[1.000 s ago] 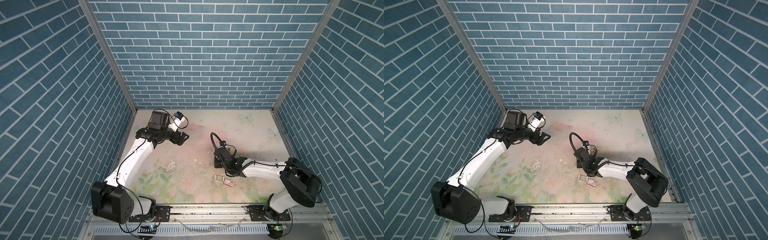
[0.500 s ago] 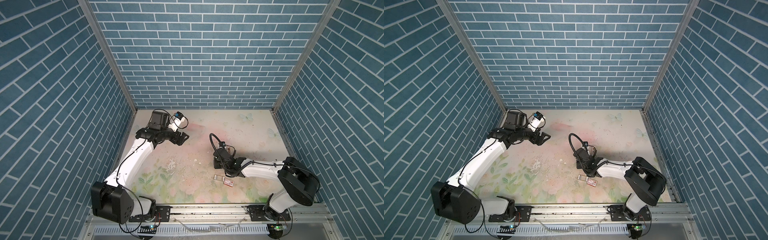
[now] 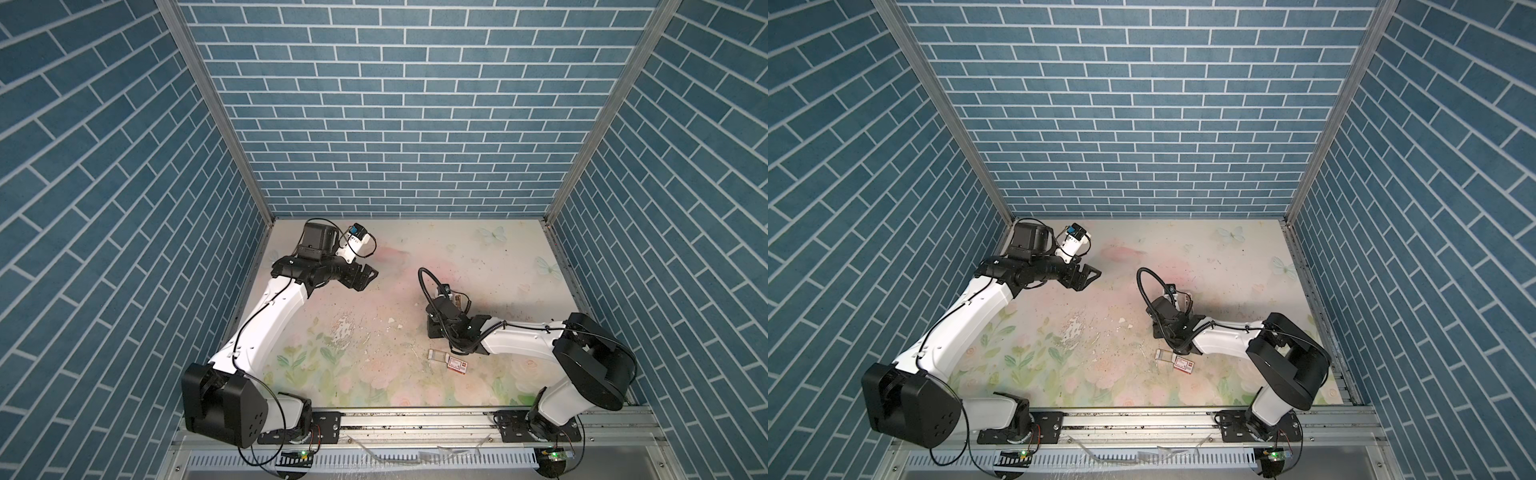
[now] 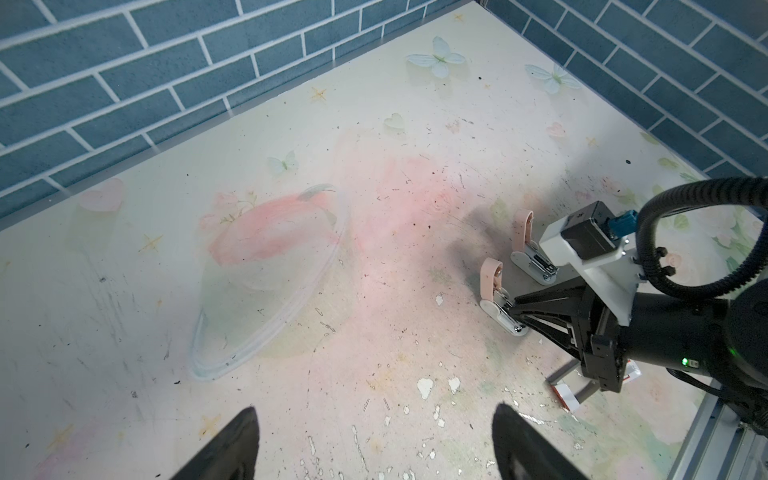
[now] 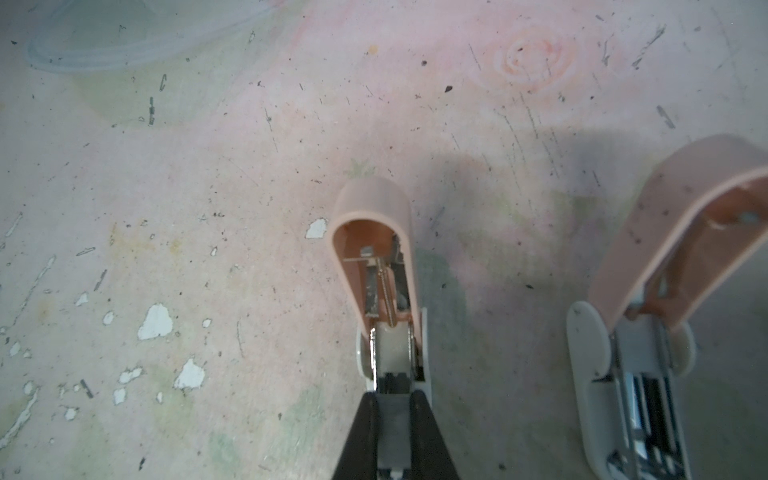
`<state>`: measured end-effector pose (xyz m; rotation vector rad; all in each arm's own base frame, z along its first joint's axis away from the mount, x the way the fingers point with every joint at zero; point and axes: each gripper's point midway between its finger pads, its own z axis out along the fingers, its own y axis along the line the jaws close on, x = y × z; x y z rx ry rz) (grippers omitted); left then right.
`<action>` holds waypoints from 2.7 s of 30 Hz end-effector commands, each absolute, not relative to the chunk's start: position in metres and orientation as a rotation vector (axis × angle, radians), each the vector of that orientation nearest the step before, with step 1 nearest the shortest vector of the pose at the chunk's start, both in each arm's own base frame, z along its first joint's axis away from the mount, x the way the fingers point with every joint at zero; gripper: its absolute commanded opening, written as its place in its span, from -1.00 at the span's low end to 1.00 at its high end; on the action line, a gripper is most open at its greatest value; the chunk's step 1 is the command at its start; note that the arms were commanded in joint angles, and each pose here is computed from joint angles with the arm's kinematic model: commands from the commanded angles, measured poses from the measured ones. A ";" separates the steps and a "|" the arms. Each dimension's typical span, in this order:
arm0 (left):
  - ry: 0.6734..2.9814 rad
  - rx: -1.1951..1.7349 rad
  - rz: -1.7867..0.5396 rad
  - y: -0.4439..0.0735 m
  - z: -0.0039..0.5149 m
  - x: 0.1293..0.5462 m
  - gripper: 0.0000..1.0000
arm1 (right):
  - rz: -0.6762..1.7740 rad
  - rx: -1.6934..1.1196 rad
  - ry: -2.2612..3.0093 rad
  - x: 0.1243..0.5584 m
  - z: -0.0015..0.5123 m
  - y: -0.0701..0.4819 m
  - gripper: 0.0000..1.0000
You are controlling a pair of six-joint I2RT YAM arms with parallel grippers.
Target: Load the staples into the stapler
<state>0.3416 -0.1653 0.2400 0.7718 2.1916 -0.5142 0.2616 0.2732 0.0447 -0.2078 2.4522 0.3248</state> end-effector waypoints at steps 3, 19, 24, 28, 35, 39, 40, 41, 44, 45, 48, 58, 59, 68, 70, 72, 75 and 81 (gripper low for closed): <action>2.185 0.767 -0.506 -0.162 0.241 0.339 0.77 | 0.283 -0.242 2.454 0.264 0.041 0.275 -0.74; 2.185 0.768 -0.508 -0.163 0.241 0.338 0.78 | 0.258 -0.236 2.460 0.262 0.038 0.272 -0.64; 2.186 0.768 -0.507 -0.162 0.241 0.338 0.78 | 0.256 -0.235 2.457 0.262 0.038 0.272 -0.60; 2.184 0.767 -0.509 -0.163 0.242 0.338 0.78 | 0.257 -0.235 2.456 0.263 0.039 0.273 -0.57; 2.182 0.766 -0.507 -0.162 0.242 0.338 0.78 | 0.258 -0.235 2.459 0.263 0.039 0.275 -0.53; 2.183 0.768 -0.509 -0.162 0.241 0.337 0.78 | 0.258 -0.233 2.457 0.263 0.039 0.275 -0.50; 2.183 0.767 -0.509 -0.163 0.241 0.338 0.78 | 0.257 -0.232 2.457 0.264 0.039 0.275 -0.49; 2.184 0.767 -0.509 -0.162 0.241 0.337 0.78 | 0.257 -0.233 2.458 0.263 0.039 0.275 -0.49; 2.183 0.766 -0.508 -0.162 0.242 0.338 0.78 | 0.255 -0.236 2.456 0.264 0.040 0.275 -0.46; 2.181 0.768 -0.509 -0.163 0.242 0.338 0.78 | 0.256 -0.236 2.453 0.264 0.042 0.276 -0.45; 2.179 0.767 -0.508 -0.162 0.243 0.338 0.77 | 0.252 -0.236 2.450 0.264 0.043 0.275 -0.39; 2.179 0.765 -0.500 -0.161 0.241 0.336 0.78 | 0.258 -0.227 2.415 0.268 0.062 0.274 -0.27; 2.178 0.765 -0.500 -0.161 0.242 0.336 0.78 | 0.261 -0.225 2.409 0.268 0.066 0.274 -0.27; 2.175 0.764 -0.503 -0.161 0.242 0.337 0.78 | 0.241 -0.195 2.387 0.270 0.086 0.264 -0.31; 2.177 0.764 -0.505 -0.162 0.242 0.337 0.78 | 0.234 -0.192 2.388 0.270 0.084 0.262 -0.33; 2.177 0.765 -0.508 -0.162 0.241 0.338 0.78 | 0.239 -0.190 2.393 0.269 0.081 0.261 -0.35; 2.180 0.766 -0.511 -0.162 0.241 0.338 0.78 | 0.242 -0.183 2.402 0.268 0.075 0.261 -0.36; 2.180 0.765 -0.507 -0.162 0.241 0.337 0.78 | 0.236 -0.187 2.426 0.267 0.063 0.263 -0.38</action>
